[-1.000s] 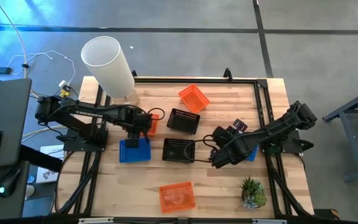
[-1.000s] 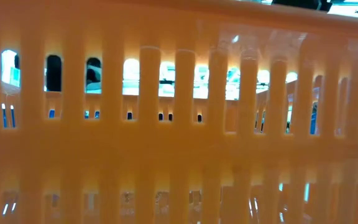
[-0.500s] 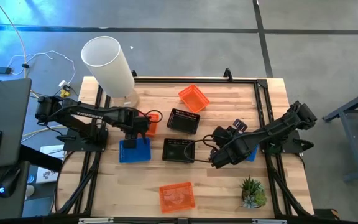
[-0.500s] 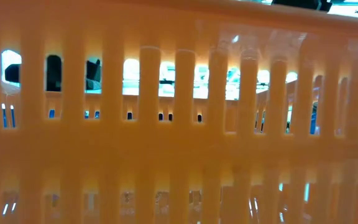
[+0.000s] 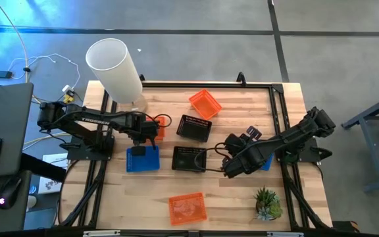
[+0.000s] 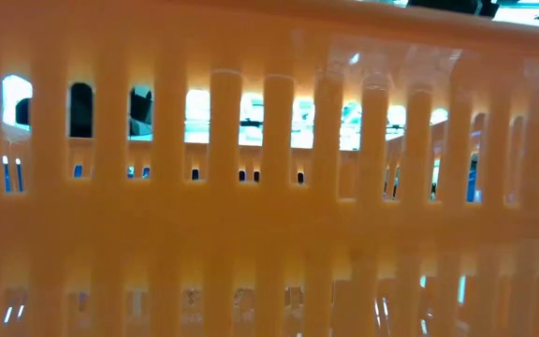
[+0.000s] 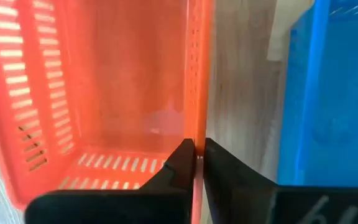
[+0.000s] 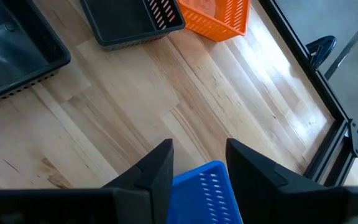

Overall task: Stack baskets by color
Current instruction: Stack the left orange bin on the top right orange bin

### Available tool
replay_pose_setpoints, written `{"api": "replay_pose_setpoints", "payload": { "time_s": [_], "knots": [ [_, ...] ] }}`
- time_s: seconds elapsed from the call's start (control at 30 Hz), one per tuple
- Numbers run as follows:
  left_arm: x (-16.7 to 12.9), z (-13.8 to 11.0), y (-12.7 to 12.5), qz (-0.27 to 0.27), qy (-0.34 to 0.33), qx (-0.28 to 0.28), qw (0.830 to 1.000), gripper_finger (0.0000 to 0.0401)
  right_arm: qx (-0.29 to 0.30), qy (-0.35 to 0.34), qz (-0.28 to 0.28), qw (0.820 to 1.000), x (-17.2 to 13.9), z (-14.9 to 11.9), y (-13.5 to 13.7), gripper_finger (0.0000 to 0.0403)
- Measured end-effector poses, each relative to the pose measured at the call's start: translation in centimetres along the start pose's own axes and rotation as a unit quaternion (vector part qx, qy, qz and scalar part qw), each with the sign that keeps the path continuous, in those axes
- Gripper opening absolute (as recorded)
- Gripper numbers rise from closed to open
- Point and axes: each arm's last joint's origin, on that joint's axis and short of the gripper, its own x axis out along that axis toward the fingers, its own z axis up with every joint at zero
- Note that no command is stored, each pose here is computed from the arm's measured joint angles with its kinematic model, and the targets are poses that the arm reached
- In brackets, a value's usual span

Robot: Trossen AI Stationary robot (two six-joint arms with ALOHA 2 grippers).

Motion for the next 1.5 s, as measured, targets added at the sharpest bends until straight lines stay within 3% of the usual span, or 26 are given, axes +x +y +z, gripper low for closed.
{"api": "replay_pose_setpoints", "payload": {
  "time_s": [0.63, 1.07, 1.5],
  "knots": [
    [-1.2, 1.3, 0.1, 0.0, -0.045, -0.034, 0.998, 0.0001, 0.001, -0.001, 0.002, 1.0, 0.0, 0.0, 0.0, 0.0135],
    [-4.1, 2.4, -0.5, -0.001, -0.056, -0.022, 0.998, 0.0, 0.01, -0.011, 0.009, 1.0, 0.0, 0.2, 0.2, 0.0135],
    [-4.9, 2.7, -1.4, -0.002, -0.064, -0.02, 0.998, 0.0, 0.017, -0.014, 0.014, 1.0, 0.0, 0.2, 0.4, 0.0135]
  ]
}}
